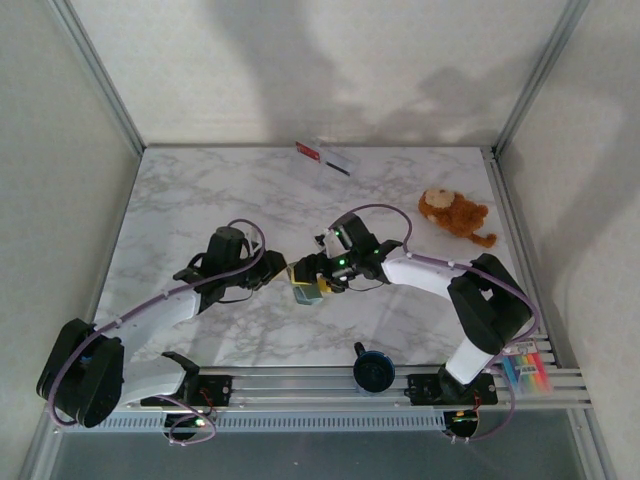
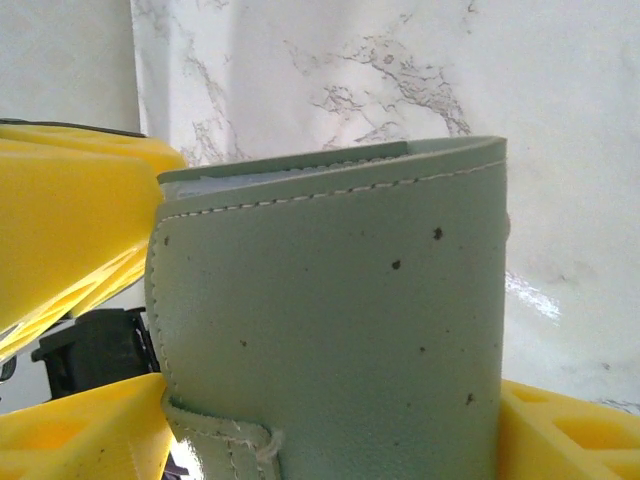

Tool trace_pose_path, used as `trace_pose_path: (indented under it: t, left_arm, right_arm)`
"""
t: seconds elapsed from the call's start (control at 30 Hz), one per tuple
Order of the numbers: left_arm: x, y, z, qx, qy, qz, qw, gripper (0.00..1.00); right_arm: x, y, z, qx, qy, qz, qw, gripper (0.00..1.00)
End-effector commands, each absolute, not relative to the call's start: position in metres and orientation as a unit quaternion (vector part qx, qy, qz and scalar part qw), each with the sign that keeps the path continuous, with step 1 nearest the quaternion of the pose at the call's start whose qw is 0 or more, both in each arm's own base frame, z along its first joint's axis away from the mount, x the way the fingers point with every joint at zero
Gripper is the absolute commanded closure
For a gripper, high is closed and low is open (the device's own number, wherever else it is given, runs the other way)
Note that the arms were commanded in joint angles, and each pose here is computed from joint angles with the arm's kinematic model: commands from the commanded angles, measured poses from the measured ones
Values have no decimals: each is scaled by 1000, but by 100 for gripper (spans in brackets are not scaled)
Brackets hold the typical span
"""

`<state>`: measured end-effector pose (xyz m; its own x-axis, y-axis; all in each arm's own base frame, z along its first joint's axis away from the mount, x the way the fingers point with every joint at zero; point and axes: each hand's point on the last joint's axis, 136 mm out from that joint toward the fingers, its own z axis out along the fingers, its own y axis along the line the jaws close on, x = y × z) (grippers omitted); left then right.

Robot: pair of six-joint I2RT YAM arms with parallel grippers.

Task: Put the credit cards into the card holder

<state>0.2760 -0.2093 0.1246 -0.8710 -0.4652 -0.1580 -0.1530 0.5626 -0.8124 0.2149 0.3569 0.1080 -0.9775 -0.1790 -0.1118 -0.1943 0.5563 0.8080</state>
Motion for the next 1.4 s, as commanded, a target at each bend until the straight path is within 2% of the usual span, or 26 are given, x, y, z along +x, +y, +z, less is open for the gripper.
trace_pose_path:
  t: [0.0,0.03,0.13,0.3,0.5,0.63,0.77,1.0,1.13,1.23,1.27,1.3,1.37]
  left_arm:
    - [272,-212,134,-168,858,-450,181,96]
    - [272,-212,134,-169,857,-451,181,100]
    - [271,-211,133,-171,857,-450,184,100]
    - [272,-200,117,-203,871,-411,175,100]
    - [273,-184,98,-259,884,-357,157,100]
    - [272,-187,95,-287,876,-364,132,100]
    - [271,-184,94,-316,870,-358,123,100]
    - [269,-177,86,-337,870,-340,119,100]
    - [271,-179,80,-339,870,-339,114,100]
    - [272,-179,79,-338,870,-338,117,100]
    - [273,-179,81,-335,870,-340,121,100]
    - [274,-179,84,-330,870,-345,127,93]
    - [277,-176,89,-320,870,-346,145,71]
  right_arm:
    - [215,365,126,-138,868,476,42,23]
    - [214,366,126,-139,868,475,43,23]
    - [214,366,123,-150,872,463,56,22]
    - [215,359,107,-171,891,410,89,9]
    - [214,342,104,-219,898,335,184,7]
    - [206,350,101,-252,899,295,205,8]
    - [189,380,103,-212,888,357,199,12]
    - [182,402,88,-145,897,387,157,22]
    - [178,413,73,-138,906,371,148,29]
    - [185,402,55,-116,926,326,150,42]
    - [185,398,51,-111,931,314,147,49]
    - [184,395,47,-111,935,305,141,55]
    - [185,383,38,-106,948,269,134,55]
